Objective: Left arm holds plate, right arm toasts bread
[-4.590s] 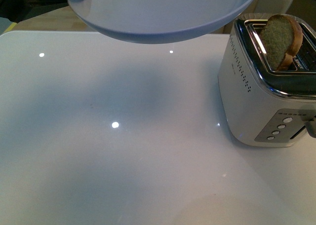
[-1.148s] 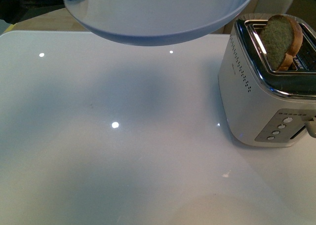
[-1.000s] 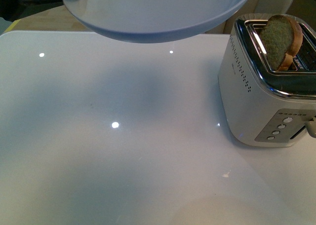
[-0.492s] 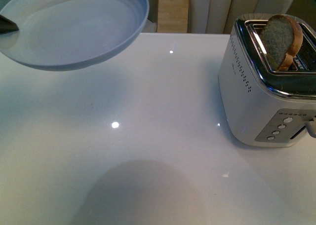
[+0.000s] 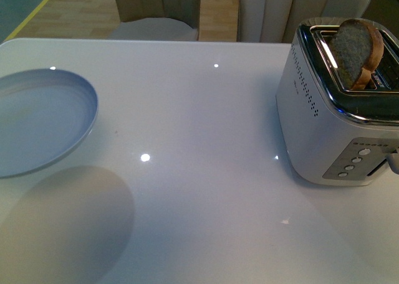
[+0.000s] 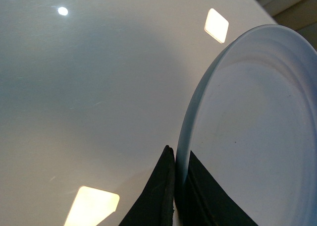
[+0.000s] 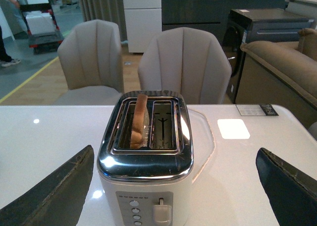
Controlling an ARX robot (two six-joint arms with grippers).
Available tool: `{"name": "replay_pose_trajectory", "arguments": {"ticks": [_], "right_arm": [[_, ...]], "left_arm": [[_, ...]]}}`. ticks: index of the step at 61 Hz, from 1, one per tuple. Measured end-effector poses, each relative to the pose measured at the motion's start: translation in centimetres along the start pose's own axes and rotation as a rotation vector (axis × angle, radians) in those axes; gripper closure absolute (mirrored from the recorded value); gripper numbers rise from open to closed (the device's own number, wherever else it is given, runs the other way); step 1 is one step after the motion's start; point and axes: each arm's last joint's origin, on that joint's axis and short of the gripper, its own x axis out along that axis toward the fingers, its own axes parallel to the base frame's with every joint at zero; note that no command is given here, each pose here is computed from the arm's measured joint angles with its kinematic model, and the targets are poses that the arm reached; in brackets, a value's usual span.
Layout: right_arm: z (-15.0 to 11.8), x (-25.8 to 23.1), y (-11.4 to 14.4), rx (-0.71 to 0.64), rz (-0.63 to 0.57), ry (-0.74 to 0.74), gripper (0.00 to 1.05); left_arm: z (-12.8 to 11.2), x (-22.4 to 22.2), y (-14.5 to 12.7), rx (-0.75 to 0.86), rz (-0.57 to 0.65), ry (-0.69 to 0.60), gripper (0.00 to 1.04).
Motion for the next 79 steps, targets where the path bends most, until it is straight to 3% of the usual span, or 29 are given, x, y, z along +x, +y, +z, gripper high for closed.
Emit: {"name": "replay_pose_trajectory", "arguments": {"ticks": [38, 71, 79], "right_arm": [[0.0, 0.0, 0.0, 0.0, 0.0, 0.0, 0.09], [0.0, 0.0, 0.0, 0.0, 0.0, 0.0, 0.09], [0.0, 0.0, 0.0, 0.0, 0.0, 0.0, 0.09]], "left_arm": [[-3.0, 4.6, 9.3, -0.009, 0.04, 0.025, 1.02], [-3.8, 5.5, 11.6, -0.011, 0.023, 0.014, 1.02], [-3.9, 5.5, 11.6, -0.011, 0.021, 0.012, 0.83]]}}
